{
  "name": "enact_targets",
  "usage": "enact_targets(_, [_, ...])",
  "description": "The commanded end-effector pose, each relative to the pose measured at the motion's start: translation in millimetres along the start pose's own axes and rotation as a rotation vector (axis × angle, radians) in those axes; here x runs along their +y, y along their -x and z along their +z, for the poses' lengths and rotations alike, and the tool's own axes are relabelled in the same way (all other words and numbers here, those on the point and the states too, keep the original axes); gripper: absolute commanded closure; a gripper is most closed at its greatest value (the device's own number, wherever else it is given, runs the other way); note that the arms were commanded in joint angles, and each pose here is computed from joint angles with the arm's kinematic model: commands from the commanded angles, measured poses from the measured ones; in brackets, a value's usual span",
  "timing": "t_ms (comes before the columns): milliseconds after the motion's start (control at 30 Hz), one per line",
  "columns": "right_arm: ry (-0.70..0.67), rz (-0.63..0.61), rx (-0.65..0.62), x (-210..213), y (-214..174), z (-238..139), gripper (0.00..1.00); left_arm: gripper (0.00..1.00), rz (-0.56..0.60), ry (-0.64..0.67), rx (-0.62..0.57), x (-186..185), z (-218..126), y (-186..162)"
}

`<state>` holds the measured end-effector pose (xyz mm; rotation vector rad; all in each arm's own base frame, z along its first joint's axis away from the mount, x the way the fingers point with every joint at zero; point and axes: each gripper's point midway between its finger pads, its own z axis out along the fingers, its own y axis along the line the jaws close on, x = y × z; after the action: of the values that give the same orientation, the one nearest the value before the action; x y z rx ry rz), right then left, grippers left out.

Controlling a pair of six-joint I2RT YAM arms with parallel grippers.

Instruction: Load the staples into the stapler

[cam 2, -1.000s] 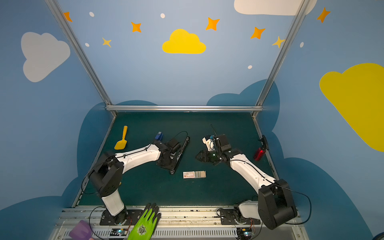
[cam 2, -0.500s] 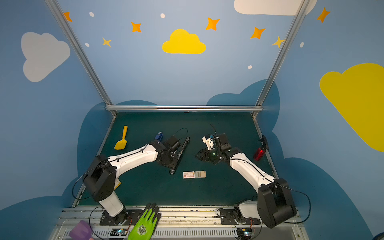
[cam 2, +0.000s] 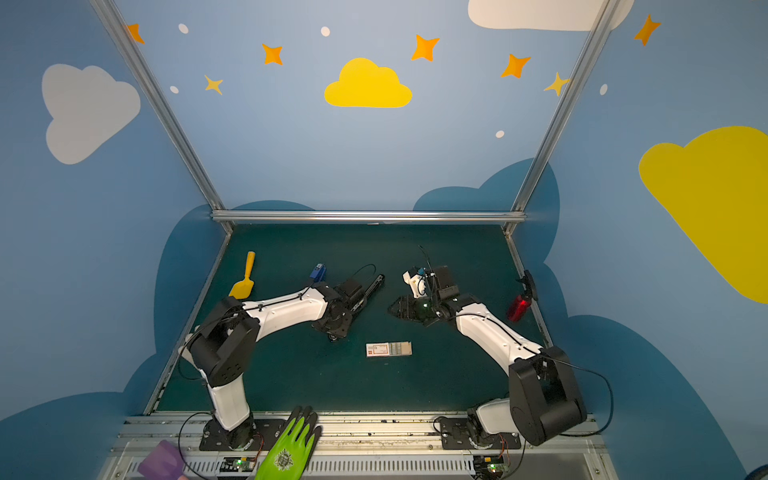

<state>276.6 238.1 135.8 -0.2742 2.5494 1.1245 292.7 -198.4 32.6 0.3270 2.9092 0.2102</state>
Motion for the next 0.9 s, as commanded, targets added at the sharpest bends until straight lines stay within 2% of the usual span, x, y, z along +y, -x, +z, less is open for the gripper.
enact_targets(0, [0.003,0.007,0.002,-3.7,2.6,6.1,0.54,0.52,-0.013,0.004,-0.05,8.8,-6.3,11.5])
enact_targets(133, [-0.008,0.011,-0.001,-7.0,5.5,8.0,0.53,0.51,0.015,-0.034,-0.107,1.1,-22.7,33.2])
enact_targets(267, [-0.021,0.014,-0.022,-9.7,11.4,3.4,0.51,0.45,0.038,-0.158,-0.206,-21.5,-42.5,63.8])
enact_targets(367, [-0.026,0.024,-0.036,-12.4,14.6,-1.4,0.49,0.45,0.065,-0.219,-0.248,-35.5,-48.1,88.9])
enact_targets(600, [-0.038,0.055,-0.054,-23.4,11.5,-12.4,0.48,0.44,0.102,-0.307,-0.28,-60.0,-31.6,133.5])
enact_targets(867, [-0.03,0.095,-0.068,-35.3,13.1,-16.1,0.48,0.46,0.141,-0.297,-0.259,-68.0,8.2,149.9])
